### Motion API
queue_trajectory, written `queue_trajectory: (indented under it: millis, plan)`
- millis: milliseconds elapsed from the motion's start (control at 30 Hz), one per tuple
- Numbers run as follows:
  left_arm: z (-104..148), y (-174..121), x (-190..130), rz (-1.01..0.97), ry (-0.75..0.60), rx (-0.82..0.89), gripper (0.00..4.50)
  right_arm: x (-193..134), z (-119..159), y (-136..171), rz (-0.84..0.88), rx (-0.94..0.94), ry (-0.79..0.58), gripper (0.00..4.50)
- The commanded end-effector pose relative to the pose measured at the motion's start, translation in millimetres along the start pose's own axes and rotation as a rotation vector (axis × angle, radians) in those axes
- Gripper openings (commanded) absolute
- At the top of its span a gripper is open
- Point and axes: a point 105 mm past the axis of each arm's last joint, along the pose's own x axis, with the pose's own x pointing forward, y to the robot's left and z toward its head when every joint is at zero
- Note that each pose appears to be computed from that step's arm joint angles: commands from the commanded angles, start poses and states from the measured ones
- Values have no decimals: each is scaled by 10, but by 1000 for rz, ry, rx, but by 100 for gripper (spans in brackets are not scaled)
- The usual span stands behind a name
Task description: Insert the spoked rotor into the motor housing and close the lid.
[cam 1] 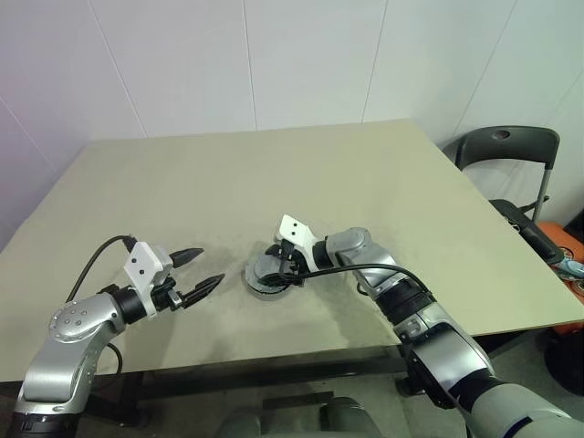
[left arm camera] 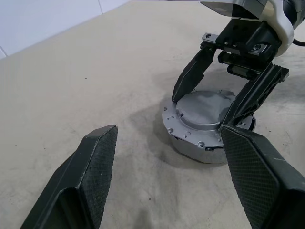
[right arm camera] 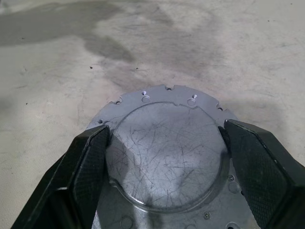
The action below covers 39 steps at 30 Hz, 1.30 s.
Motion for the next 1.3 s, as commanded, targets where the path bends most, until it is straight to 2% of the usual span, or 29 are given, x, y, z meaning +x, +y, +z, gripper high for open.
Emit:
queue_trajectory:
  millis: [33,1300]
  plan:
    - [123,47,-19,15,-35,35,366,-73,206,-57,-12,-54,-49,351]
    - [148,19,5,-1,-38,40,366,-33,-28,-23,6,-88,13,351]
